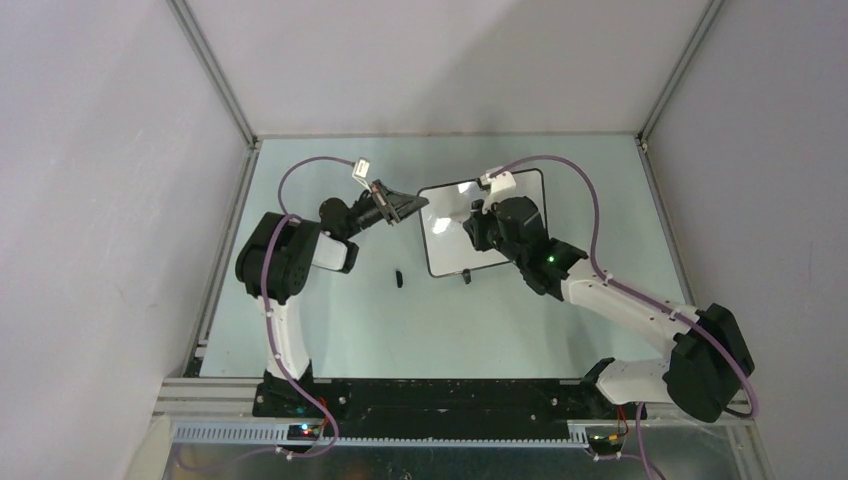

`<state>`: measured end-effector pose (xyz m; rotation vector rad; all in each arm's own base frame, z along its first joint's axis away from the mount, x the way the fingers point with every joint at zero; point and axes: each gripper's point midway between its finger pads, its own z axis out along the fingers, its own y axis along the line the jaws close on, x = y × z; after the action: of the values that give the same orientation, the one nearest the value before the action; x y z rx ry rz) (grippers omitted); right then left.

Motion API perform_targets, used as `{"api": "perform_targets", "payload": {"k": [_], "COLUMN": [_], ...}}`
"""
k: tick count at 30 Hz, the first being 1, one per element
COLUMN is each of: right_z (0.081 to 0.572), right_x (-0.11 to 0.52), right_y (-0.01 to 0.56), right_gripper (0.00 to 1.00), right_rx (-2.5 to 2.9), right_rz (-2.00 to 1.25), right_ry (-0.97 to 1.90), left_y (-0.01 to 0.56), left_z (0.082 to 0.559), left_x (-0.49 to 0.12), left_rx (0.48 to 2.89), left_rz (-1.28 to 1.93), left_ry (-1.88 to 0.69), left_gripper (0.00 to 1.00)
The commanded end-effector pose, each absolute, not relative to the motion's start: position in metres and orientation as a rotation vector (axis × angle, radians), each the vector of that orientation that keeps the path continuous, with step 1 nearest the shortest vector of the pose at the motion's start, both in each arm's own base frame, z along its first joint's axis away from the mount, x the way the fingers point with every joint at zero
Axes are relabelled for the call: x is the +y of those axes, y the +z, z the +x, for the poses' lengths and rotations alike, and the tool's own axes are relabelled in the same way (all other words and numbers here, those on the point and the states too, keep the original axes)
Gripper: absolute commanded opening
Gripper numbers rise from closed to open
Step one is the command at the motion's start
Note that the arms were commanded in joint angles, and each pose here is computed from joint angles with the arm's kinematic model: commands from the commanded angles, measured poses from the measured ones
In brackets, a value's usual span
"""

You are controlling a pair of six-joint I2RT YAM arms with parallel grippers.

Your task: Write a sentence on the whiteboard

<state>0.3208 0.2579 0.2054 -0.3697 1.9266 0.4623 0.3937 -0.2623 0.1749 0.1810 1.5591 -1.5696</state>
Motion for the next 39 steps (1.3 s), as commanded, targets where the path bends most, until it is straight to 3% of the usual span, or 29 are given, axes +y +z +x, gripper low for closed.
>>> {"api": "perform_targets", "payload": {"k": [1, 18, 34, 39], "right_z": [0.335, 0.347, 0.347, 0.347], "right_x": [0.275, 0.291, 0.296, 0.293], "right_y": [0.253, 0.245, 0.272, 0.274], "right_gripper": [0.00, 0.00, 0.00, 0.00], "right_rx": [1.793, 1.859, 1.789, 1.790], "right_rz": [-0.345, -0.374, -0.379, -0.375], "right_ry": [0.493, 0.419, 0.387, 0.380], "left_y": [0.197, 0.200, 0.180, 0.175], "left_z": [0.388, 0.386, 0.395, 0.397], "left_x": [-0.267, -0.268, -0.258, -0.257], "left_rx": [1.492, 1.486, 1.511, 1.536], "left_rz": [0.220, 0.237, 0.240, 0.253], "left_ry": [-1.597, -1.597, -1.529, -1.521], "left_gripper": [0.00, 0.00, 0.00, 0.19]}}
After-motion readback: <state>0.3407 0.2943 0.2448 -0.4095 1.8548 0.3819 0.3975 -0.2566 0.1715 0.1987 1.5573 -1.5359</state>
